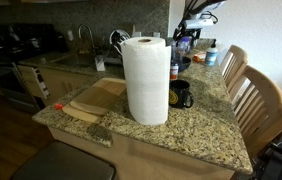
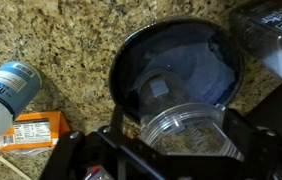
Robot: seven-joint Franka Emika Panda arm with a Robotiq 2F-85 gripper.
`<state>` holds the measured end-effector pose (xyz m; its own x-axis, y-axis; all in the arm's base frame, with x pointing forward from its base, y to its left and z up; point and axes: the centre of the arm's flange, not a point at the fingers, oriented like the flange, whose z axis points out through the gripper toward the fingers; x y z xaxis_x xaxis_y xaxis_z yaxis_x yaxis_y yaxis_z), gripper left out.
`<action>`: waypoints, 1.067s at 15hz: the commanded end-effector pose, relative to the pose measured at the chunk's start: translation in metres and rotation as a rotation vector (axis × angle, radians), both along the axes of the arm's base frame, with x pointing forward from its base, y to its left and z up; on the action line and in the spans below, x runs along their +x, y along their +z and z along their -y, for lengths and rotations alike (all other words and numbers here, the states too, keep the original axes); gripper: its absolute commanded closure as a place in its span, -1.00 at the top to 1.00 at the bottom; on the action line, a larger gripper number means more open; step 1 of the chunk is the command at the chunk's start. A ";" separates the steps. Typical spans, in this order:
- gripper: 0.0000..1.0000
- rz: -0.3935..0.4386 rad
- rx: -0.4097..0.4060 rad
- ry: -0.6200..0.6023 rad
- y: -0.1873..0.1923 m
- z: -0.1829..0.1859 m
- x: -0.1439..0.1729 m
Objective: Remove the cup from the bowl and place it on the counter
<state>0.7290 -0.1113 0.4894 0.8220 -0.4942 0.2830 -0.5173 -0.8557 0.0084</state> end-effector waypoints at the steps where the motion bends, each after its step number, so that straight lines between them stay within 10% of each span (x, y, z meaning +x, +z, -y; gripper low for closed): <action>1: 1.00 -0.001 0.000 -0.002 0.000 0.001 0.000; 8: 1.00 0.132 0.020 -0.269 0.011 0.038 -0.005; 16: 1.00 -0.012 0.086 -0.123 -0.008 0.041 -0.004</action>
<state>0.7260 -0.1485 0.4991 0.6684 -0.6698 0.3234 -0.6909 -0.7201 -0.0634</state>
